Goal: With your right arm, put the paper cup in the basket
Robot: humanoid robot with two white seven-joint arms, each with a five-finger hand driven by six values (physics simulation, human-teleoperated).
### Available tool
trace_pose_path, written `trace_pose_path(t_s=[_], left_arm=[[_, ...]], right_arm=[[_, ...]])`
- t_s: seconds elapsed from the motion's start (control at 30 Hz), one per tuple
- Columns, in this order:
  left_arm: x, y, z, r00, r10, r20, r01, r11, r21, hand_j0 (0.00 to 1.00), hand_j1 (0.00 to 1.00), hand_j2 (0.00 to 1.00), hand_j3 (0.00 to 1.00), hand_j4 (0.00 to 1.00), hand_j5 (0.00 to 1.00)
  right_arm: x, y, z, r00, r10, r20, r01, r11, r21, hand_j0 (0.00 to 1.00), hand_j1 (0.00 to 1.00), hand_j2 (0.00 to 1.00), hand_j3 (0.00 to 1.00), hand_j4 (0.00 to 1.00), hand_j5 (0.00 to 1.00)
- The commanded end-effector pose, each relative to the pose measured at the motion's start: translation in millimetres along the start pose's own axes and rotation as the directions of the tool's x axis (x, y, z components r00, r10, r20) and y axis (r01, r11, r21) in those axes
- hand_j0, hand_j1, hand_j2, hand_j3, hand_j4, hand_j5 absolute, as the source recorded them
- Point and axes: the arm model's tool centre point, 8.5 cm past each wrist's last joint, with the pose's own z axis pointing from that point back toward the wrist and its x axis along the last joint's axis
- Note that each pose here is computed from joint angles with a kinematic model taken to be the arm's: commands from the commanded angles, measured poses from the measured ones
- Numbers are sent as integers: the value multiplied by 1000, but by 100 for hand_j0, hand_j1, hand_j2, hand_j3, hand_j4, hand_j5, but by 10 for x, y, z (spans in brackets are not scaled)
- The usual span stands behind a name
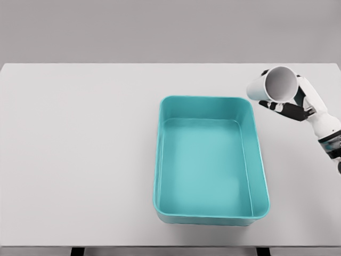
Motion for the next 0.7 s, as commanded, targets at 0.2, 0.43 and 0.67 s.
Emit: trace_pose_path(t_s=[0.2, 0.43, 0.67], left_arm=[[-10, 0, 1, 1000, -1, -2, 1, 1000, 0, 100, 100, 100, 100, 100, 100], [-10, 0, 1, 1000, 1, -1, -1, 1000, 0, 100, 100, 100, 100, 100, 100], [-14, 0, 1, 1000, -1, -2, 1, 1000, 0, 100, 100, 100, 100, 100, 100]], right_arm=[[68, 207, -223, 999, 11, 47, -14, 998, 59, 74, 74, 74, 74, 74, 74], [89, 277, -233, 992, 112, 65, -120, 985, 125, 76, 76, 76, 76, 76, 76], [252, 285, -352, 972, 193, 130, -214, 963, 165, 78, 78, 78, 78, 78, 78]])
